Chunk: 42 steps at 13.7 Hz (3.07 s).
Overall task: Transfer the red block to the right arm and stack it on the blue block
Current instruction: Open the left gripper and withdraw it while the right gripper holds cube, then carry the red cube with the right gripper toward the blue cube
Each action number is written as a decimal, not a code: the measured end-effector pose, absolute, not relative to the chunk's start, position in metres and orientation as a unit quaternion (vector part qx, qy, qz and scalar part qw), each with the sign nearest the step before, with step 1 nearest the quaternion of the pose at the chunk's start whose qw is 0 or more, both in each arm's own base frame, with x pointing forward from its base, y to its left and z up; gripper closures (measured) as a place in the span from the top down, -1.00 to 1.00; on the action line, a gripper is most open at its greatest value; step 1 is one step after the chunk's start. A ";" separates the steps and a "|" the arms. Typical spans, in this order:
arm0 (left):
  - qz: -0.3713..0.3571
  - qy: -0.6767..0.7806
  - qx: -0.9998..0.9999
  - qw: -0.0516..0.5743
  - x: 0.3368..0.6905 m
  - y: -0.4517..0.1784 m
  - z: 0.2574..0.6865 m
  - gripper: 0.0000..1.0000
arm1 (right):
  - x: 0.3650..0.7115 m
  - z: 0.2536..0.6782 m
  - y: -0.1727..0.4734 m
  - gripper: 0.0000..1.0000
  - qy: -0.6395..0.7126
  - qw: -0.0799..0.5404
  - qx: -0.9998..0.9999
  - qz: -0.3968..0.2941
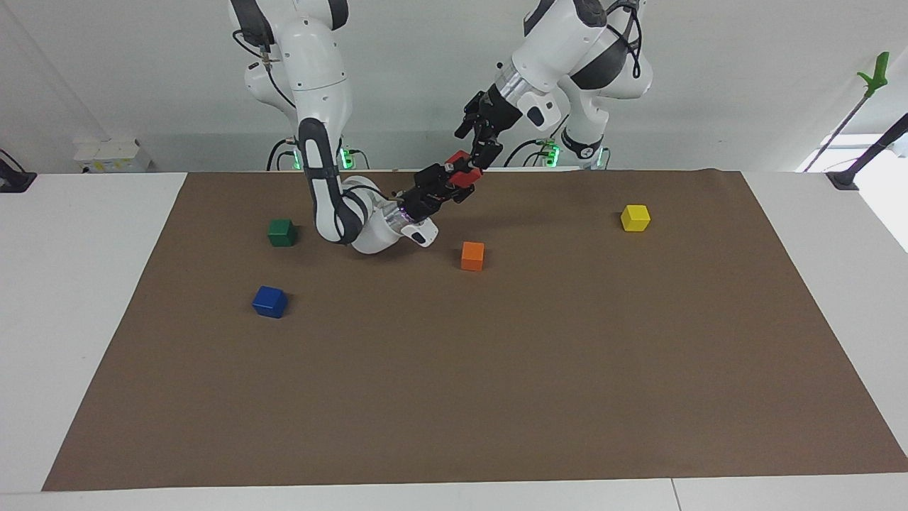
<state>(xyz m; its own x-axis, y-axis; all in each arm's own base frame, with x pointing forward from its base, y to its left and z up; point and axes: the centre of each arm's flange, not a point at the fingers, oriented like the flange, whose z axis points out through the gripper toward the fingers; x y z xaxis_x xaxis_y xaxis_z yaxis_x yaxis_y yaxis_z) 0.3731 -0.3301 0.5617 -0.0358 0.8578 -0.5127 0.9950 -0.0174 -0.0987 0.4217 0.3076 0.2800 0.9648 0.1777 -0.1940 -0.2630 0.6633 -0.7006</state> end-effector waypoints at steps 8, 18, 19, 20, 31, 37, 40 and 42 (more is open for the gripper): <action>-0.170 0.586 0.778 0.149 0.440 -0.143 0.563 1.00 | 0.467 0.321 0.285 0.11 0.061 0.890 -0.438 0.109; -0.009 0.253 0.967 0.019 0.466 -0.028 0.573 1.00 | 0.518 0.393 0.228 0.11 0.060 0.820 -0.559 0.105; -0.011 0.213 0.977 0.002 0.473 -0.026 0.580 1.00 | 0.523 0.408 0.222 0.11 0.063 0.810 -0.574 0.103; -0.017 0.184 0.983 -0.010 0.483 -0.023 0.588 1.00 | 0.526 0.422 0.218 0.11 0.066 0.802 -0.585 0.100; -0.044 0.125 0.991 -0.011 0.557 -0.020 0.597 1.00 | 0.539 0.519 0.186 0.11 0.065 0.673 -0.729 0.106; -0.040 0.083 0.996 -0.007 0.568 -0.026 0.584 1.00 | 0.548 0.563 0.177 0.11 0.058 0.547 -0.830 0.092; -0.042 0.077 0.996 -0.008 0.569 -0.032 0.582 1.00 | 0.551 0.577 0.166 0.11 0.054 0.456 -0.885 0.076; -0.040 0.076 0.996 -0.007 0.569 -0.033 0.584 1.00 | 0.553 0.585 0.156 0.11 0.050 0.381 -0.922 0.057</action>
<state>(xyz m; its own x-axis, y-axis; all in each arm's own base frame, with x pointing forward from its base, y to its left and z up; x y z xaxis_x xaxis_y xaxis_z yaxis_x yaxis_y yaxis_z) 0.5695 -0.0326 0.5839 0.9853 0.1522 -0.0780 0.1510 -0.9883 -0.0207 0.5528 0.1560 0.5846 0.9885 -0.0490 -0.1431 -0.1357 -0.7054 -0.6957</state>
